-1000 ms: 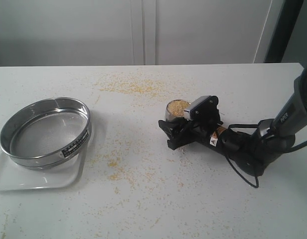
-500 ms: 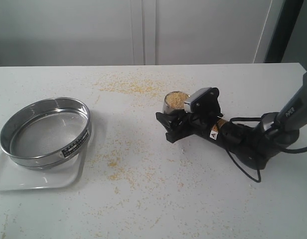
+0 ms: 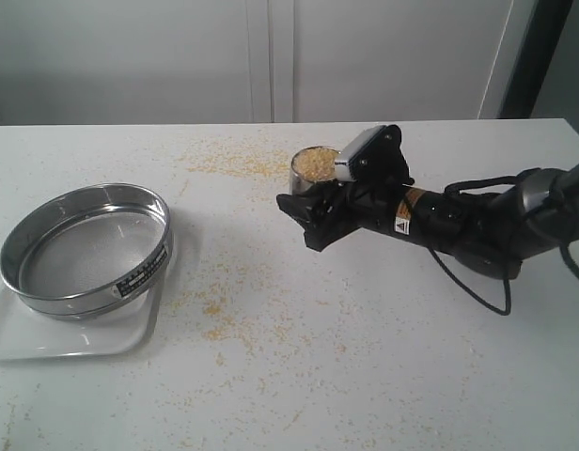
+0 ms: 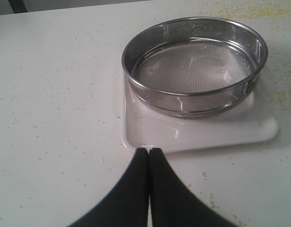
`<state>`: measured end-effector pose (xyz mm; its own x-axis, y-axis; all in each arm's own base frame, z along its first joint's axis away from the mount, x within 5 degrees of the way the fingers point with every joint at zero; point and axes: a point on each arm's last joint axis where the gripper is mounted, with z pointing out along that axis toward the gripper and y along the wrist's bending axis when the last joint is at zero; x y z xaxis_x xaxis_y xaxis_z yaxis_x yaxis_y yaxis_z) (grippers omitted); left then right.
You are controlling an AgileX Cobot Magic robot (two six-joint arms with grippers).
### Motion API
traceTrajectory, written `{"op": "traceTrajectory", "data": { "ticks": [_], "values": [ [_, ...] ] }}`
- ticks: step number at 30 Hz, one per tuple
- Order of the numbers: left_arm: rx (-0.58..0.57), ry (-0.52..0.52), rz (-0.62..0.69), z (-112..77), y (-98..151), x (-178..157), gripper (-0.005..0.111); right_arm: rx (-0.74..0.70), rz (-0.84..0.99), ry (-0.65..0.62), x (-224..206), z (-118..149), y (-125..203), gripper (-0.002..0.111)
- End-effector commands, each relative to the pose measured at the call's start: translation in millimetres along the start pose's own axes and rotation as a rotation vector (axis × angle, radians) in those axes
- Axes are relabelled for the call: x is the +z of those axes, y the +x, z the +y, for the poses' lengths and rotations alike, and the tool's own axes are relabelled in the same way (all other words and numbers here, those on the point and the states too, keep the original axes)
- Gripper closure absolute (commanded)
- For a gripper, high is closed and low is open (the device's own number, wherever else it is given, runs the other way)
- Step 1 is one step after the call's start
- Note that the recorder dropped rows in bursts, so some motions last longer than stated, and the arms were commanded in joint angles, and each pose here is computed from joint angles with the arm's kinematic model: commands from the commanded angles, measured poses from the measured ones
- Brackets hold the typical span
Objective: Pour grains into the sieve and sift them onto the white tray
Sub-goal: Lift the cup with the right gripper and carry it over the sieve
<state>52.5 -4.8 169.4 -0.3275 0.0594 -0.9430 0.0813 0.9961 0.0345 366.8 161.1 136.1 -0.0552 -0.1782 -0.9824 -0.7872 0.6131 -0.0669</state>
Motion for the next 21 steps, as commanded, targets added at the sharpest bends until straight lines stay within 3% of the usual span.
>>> {"op": "traceTrajectory", "data": {
  "ticks": [1,13,21],
  "values": [
    [-0.007,0.004,-0.005,-0.3,0.5,0.1,0.107,0.011,-0.075,-0.069,0.6,15.2,-28.5,0.108],
    [-0.007,0.004,-0.005,-0.3,0.5,0.1,0.107,-0.007,0.003,-0.155,29.2,68.9,-65.8,0.108],
    [-0.007,0.004,-0.005,-0.3,0.5,0.1,0.107,-0.019,0.001,-0.185,47.1,90.7,-87.7,0.108]
  ]
}}
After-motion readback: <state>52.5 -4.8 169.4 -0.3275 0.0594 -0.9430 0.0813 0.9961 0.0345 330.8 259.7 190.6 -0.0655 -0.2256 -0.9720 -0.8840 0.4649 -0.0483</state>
